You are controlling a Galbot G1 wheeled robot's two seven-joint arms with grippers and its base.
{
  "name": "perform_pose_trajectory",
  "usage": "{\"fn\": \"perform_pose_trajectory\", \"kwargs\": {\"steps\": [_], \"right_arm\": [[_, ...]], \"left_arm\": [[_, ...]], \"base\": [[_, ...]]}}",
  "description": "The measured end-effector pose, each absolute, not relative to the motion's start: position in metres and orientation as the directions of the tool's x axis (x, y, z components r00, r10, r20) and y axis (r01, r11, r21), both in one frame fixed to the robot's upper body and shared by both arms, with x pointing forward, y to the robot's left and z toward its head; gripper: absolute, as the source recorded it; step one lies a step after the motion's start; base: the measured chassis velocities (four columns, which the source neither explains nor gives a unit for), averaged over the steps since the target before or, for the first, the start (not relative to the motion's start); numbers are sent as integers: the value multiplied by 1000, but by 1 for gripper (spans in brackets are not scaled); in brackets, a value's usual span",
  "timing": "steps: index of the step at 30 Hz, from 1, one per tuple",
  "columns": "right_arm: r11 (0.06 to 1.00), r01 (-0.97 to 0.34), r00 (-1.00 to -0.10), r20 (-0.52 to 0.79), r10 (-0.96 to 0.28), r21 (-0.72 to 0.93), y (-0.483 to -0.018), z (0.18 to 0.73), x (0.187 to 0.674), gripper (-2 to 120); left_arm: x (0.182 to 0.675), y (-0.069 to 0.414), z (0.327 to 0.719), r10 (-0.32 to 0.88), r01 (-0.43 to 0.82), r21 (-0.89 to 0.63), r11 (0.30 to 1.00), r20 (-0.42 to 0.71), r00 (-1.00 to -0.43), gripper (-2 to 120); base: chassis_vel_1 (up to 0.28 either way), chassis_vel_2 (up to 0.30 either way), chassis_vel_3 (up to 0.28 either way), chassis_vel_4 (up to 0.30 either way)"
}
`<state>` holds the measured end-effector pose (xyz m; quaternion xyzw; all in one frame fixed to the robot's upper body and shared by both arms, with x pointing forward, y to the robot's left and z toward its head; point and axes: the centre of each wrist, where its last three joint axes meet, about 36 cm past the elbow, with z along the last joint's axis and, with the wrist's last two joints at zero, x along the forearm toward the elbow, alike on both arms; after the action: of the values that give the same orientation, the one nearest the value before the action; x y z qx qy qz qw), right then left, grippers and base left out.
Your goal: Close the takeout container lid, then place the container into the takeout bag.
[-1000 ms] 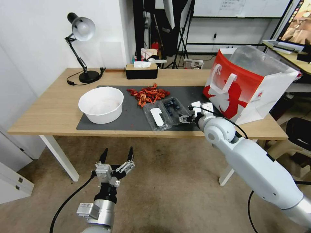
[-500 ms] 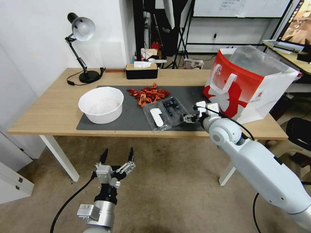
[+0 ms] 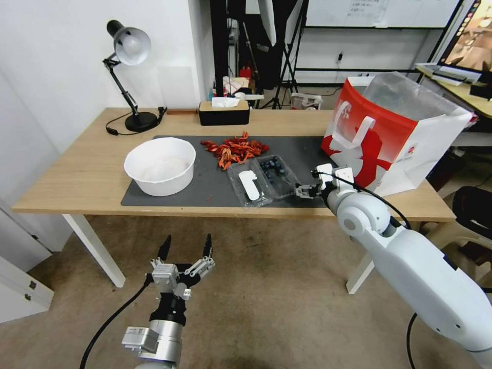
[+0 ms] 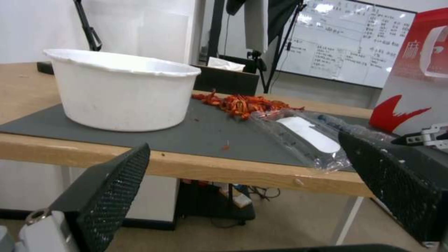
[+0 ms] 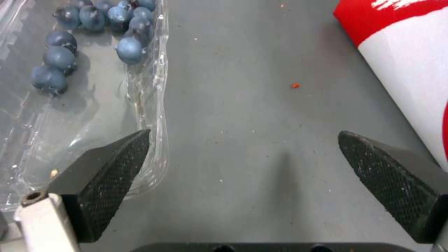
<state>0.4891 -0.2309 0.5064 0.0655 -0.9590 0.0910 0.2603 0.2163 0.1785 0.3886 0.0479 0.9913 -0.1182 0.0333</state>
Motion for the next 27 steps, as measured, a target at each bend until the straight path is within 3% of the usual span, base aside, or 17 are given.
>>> {"fn": "perform_pose_trajectory", "kwargs": {"steps": [27], "right_arm": [[974,-198,-844,524,-113,-107,-222,505,468,100]], "left_arm": [[214,176,385,83,102,-232,967,-87,-993,100]], "base": [[0,0,0,0]]}}
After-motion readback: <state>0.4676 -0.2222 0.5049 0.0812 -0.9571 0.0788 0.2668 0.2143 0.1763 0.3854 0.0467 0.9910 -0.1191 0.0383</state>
